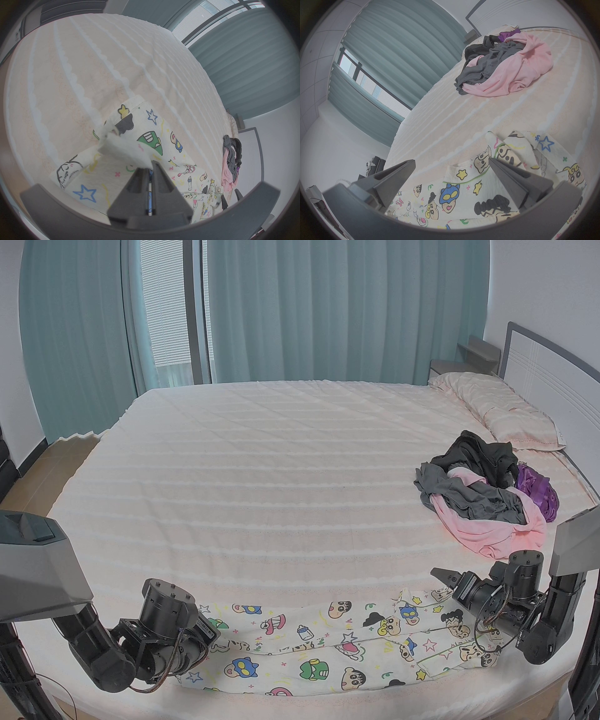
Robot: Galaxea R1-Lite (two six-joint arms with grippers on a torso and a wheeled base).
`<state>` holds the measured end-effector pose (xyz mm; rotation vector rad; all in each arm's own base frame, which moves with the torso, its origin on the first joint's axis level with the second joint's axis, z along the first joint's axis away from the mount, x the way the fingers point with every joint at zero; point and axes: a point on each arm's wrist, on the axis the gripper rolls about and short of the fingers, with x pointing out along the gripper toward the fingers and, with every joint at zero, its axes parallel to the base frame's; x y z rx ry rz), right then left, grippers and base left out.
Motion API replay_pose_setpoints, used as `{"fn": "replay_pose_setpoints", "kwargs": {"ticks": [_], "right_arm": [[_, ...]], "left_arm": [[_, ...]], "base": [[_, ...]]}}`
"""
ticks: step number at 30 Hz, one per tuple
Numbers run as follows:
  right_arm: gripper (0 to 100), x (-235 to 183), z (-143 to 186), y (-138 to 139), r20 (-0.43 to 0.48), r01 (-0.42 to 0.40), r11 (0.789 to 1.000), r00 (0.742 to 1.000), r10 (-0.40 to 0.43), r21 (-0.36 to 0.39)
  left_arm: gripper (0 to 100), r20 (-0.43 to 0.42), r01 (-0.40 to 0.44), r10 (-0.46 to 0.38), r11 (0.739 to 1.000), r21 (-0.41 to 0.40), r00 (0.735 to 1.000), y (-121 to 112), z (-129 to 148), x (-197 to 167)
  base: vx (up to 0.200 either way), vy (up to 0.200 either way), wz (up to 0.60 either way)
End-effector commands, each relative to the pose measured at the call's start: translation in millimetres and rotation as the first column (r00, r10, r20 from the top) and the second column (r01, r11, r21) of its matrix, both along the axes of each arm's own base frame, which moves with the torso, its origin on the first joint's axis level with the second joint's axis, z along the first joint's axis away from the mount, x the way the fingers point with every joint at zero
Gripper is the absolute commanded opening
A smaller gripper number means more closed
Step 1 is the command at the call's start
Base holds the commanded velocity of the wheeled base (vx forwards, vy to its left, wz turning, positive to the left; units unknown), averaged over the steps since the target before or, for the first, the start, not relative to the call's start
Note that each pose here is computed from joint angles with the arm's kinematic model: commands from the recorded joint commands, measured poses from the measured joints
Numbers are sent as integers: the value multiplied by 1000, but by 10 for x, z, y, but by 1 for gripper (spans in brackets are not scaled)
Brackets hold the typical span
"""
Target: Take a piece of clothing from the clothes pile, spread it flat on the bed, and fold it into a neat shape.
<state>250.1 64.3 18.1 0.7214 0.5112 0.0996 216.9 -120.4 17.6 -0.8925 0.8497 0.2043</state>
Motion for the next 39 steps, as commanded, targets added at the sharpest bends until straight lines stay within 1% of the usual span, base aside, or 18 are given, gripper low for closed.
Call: {"fn": "replay_pose_setpoints", "kwargs": {"ticks": [1,4,8,11,12,15,18,20,21,24,25,28,30,31,35,36,39], "right_arm": [[100,-1,9,8,7,-4,1000,1000,4,0],[100,-8,62,30,29,-12,1000,1000,12,4],[100,-34,282,81,113,-40,999,993,39,9],[100,-33,315,118,120,-64,998,991,65,-16],[100,-8,304,160,100,-95,993,990,102,-72],[100,58,265,202,40,-132,981,990,139,-143],[100,127,256,252,-42,-182,959,983,177,-218],[100,185,295,276,-100,-207,948,977,187,-243],[100,223,335,292,-134,-216,943,973,187,-252],[100,273,475,310,-181,-227,939,966,185,-257],[100,285,511,314,-220,-239,935,958,183,-262],[100,332,529,325,-302,-274,919,935,186,-284],[100,337,511,326,-330,-288,912,925,187,-291],[100,338,458,327,-360,-298,909,915,184,-293],[100,386,292,348,-406,-313,904,896,179,-292],[100,386,292,348,-406,-313,904,896,179,-292],[100,424,214,356,-430,-317,903,886,173,-291]], "left_arm": [[0,-5,2,-2,1000,4,1000,7,-3,-29],[0,18,3,-3,1000,-3,1000,12,57,-41],[0,46,9,-9,1000,-7,999,2,120,-23],[0,52,17,-17,1000,4,998,8,122,-18],[0,56,23,-24,1000,13,998,9,120,-5],[0,69,31,-32,999,17,997,-3,137,23],[0,81,40,-42,999,22,996,-12,156,39],[0,87,49,-52,998,30,995,-14,163,42],[0,89,51,-54,998,31,995,-15,168,44],[0,89,51,-54,998,31,995,-15,168,44],[0,88,51,-54,998,32,995,-15,164,45],[0,96,51,-54,998,35,994,-11,175,69],[0,99,54,-58,998,45,993,0,175,81],[0,108,59,-65,997,58,992,5,182,105],[0,139,55,-66,995,83,988,39,217,231],[0,139,55,-66,995,83,988,39,217,231],[0,190,68,-90,990,121,978,55,292,360]], "base": [[0,0,0],[0,0,0],[0,0,0],[0,0,0],[0,0,0],[0,0,0],[0,0,0],[0,0,0],[0,0,0],[0,0,0],[0,0,0],[0,0,0],[0,0,0],[0,0,0],[0,0,0],[0,0,0],[0,0,0]]}}
